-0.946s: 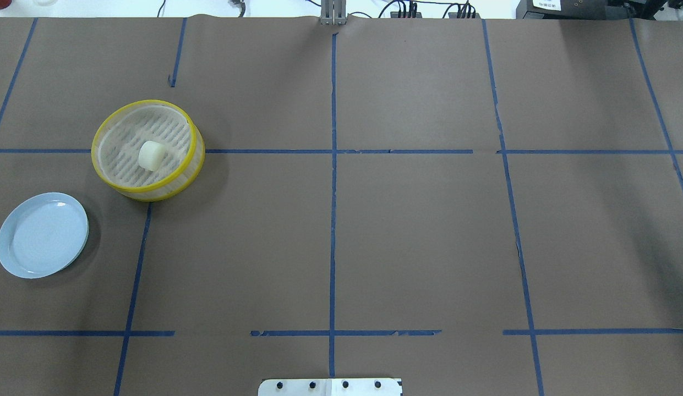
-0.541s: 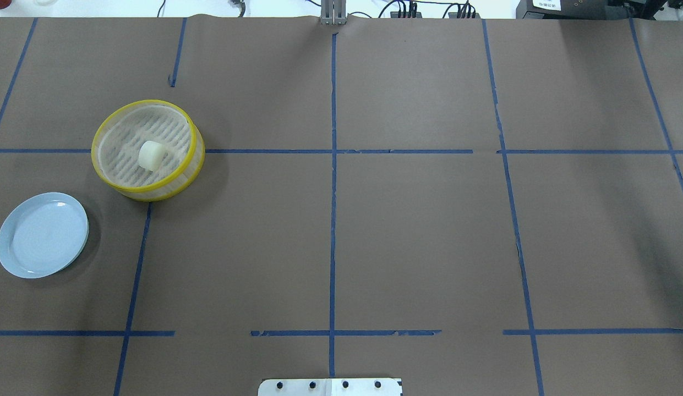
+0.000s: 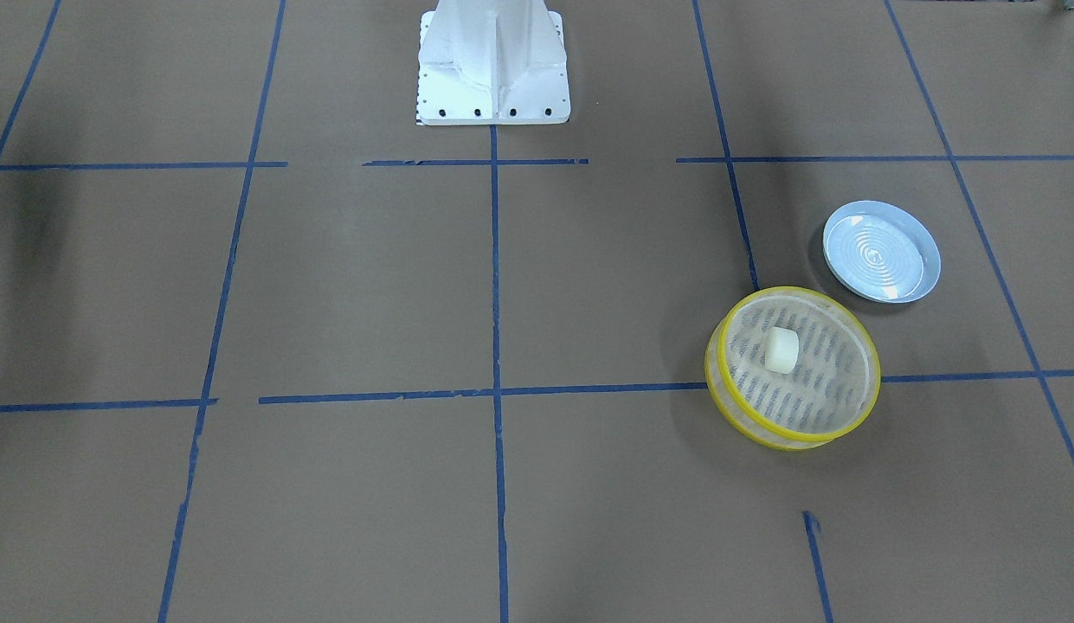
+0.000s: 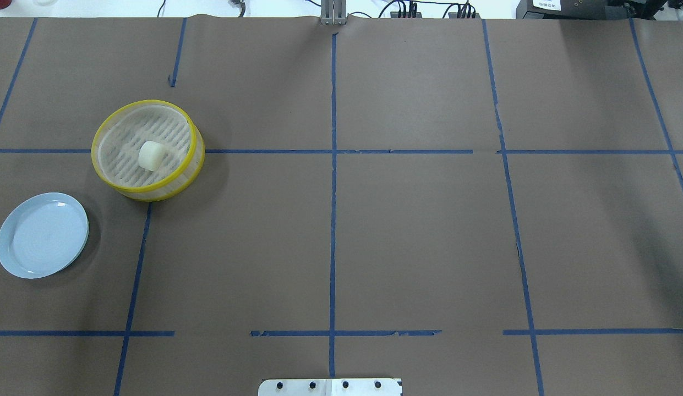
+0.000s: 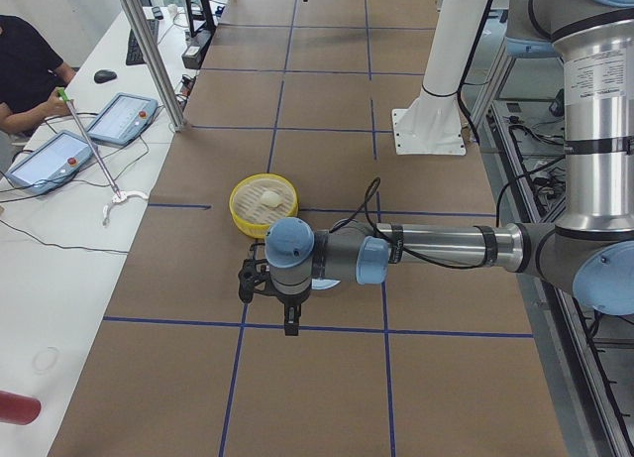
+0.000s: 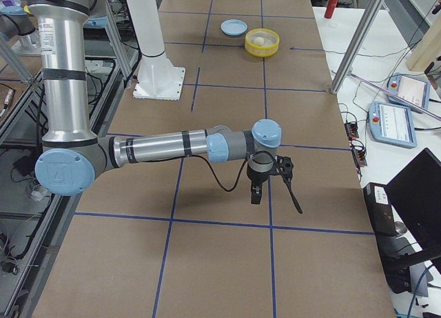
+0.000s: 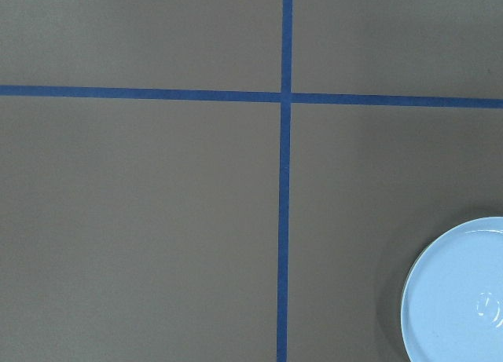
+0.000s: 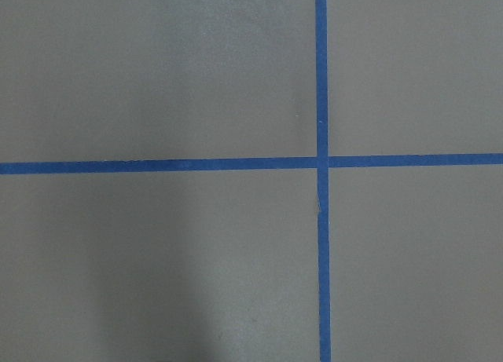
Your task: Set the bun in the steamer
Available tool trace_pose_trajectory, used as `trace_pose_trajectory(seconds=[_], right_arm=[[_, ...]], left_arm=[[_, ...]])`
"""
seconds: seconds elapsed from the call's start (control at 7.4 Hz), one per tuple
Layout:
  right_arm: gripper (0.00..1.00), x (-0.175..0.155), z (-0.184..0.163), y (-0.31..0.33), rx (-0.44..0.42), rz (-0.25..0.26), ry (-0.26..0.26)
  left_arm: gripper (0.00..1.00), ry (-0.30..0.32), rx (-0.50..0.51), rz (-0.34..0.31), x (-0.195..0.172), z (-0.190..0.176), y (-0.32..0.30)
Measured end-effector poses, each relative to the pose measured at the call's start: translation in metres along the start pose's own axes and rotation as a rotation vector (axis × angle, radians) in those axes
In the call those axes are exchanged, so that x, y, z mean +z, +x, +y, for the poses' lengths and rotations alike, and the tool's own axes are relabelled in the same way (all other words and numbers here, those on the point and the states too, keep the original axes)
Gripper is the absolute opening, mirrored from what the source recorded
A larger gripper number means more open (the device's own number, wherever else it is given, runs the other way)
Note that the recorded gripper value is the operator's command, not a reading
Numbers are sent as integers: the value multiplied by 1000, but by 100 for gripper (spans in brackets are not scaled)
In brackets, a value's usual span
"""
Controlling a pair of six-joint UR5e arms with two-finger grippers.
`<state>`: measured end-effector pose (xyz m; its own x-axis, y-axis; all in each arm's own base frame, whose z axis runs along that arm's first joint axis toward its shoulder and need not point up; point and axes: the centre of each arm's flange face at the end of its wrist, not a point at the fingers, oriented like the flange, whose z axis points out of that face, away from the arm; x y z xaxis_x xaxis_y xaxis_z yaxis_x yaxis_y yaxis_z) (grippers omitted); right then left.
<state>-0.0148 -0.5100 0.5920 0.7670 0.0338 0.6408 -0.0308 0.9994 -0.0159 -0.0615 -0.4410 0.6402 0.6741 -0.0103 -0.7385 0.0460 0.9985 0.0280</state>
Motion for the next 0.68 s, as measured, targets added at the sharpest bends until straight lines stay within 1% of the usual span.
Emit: trace_pose_trajectory(seconds=[0.68], right_arm=[[100,0,0,0,0,0,0]], left_arm=[[100,-3,-3,2,1,3,-1]])
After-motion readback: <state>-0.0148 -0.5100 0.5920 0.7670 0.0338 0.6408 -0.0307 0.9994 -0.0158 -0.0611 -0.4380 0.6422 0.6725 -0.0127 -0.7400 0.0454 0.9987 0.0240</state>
